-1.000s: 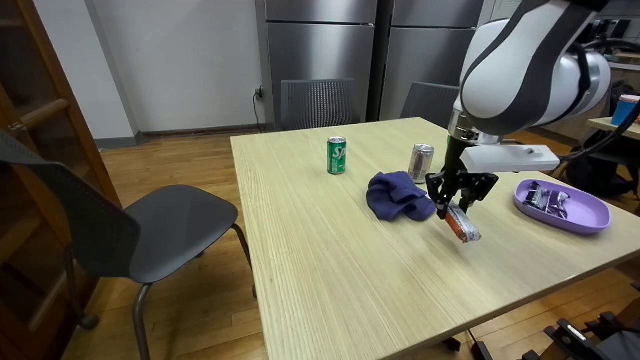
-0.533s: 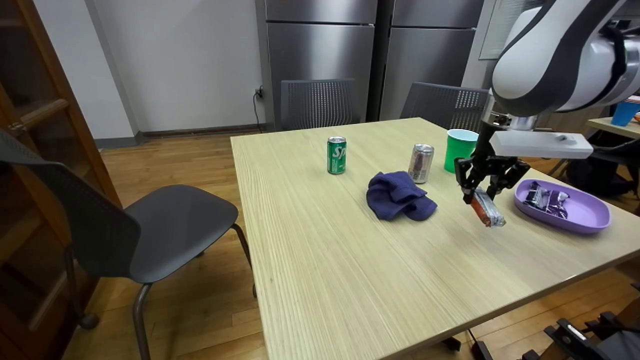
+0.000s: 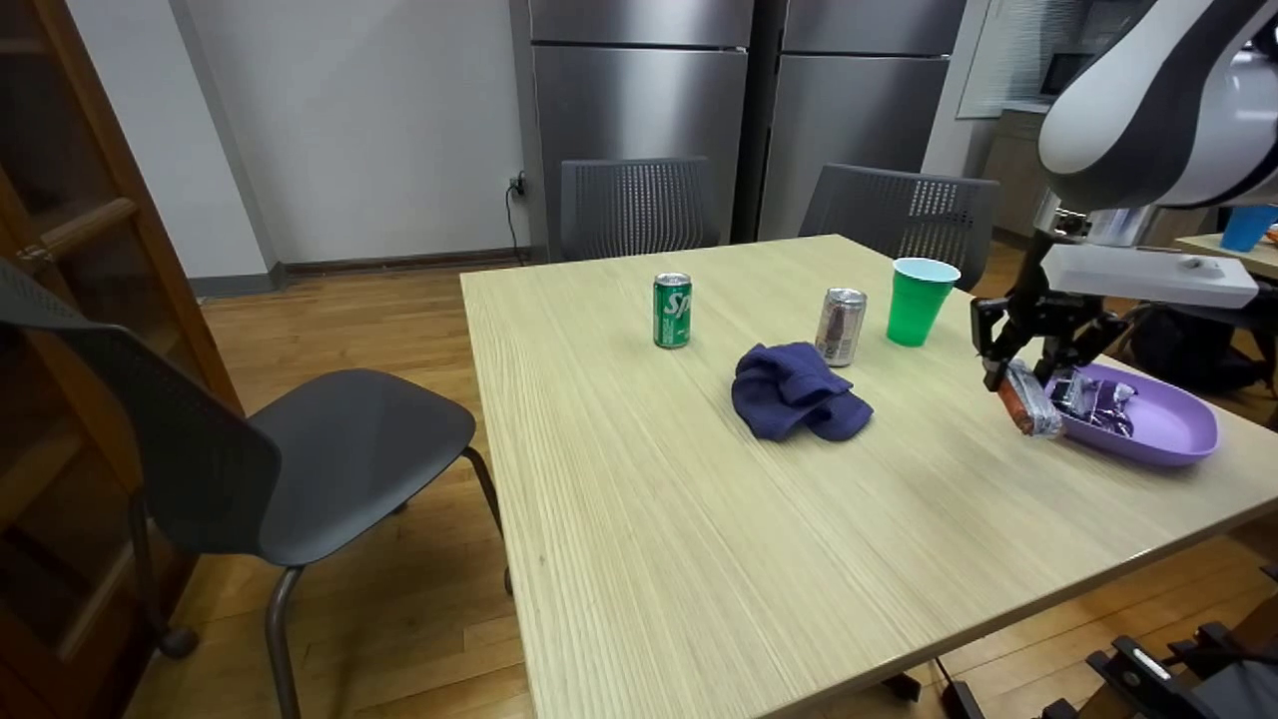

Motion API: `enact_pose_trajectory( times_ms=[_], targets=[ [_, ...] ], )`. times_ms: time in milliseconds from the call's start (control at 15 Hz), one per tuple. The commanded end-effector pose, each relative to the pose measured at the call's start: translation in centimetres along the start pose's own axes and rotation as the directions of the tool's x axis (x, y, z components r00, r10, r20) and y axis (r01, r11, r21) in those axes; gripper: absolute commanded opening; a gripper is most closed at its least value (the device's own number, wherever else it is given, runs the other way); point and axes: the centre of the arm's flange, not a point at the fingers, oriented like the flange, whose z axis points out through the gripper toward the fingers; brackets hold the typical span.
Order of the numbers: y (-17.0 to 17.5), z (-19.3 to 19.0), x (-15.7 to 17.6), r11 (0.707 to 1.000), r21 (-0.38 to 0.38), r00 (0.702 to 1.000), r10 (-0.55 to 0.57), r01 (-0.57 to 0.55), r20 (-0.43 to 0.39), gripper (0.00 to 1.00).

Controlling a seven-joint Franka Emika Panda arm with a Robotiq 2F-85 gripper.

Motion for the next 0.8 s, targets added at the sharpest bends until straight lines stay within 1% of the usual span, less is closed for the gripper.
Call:
enact_pose_trajectory(
  times_ms=[0, 733],
  targets=[
    [3.3, -1.0, 1.1, 0.999, 0.017, 0.999, 0.046, -0.046, -0.011, 0.18],
    [12.6, -0.8, 4.6, 0.979, 0.004, 0.978, 0.204, -0.204, -0.032, 0.18]
  ],
)
